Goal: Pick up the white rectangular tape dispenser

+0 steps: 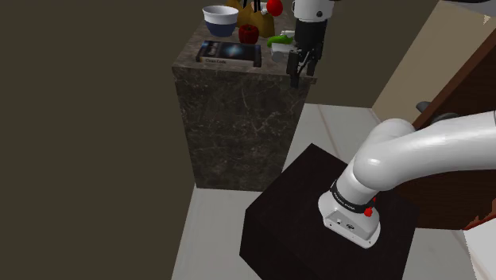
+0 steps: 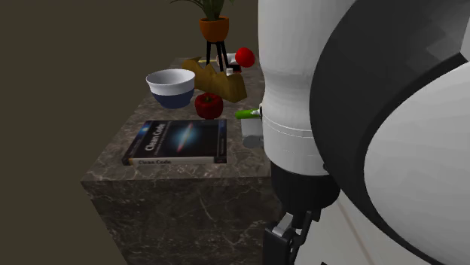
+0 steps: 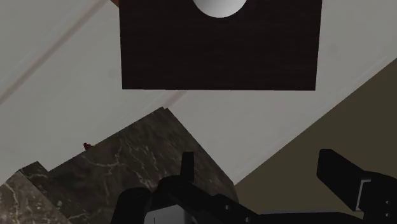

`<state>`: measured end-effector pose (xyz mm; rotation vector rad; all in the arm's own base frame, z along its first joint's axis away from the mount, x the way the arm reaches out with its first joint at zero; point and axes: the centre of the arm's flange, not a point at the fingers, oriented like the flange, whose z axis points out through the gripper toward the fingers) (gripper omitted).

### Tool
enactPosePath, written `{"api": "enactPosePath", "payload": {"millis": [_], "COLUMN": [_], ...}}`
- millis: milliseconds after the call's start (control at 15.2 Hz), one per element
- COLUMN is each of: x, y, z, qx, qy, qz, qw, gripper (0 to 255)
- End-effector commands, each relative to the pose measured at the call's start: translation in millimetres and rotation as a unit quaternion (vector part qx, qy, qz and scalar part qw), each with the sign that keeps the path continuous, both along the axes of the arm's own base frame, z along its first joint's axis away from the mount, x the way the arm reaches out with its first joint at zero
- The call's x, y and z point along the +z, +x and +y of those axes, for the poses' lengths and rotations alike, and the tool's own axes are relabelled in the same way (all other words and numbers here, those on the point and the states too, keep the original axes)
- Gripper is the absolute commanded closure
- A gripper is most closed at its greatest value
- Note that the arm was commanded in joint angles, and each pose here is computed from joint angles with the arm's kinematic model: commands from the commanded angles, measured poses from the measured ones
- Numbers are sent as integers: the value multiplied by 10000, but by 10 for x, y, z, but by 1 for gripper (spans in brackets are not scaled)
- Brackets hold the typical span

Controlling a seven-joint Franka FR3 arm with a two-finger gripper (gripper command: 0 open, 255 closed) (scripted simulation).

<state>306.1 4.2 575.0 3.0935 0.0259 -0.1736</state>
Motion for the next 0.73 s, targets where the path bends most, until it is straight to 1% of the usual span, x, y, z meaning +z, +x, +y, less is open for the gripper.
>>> {"api": "enactPosePath", "payload": {"millis": [0,660], "x": [0,77], "y": [0,689], "z": [0,-1121], "qx": [0,91], "qy": [0,-12], "qz": [0,34], "qw": [10000,10000], "gripper": [0,0]}}
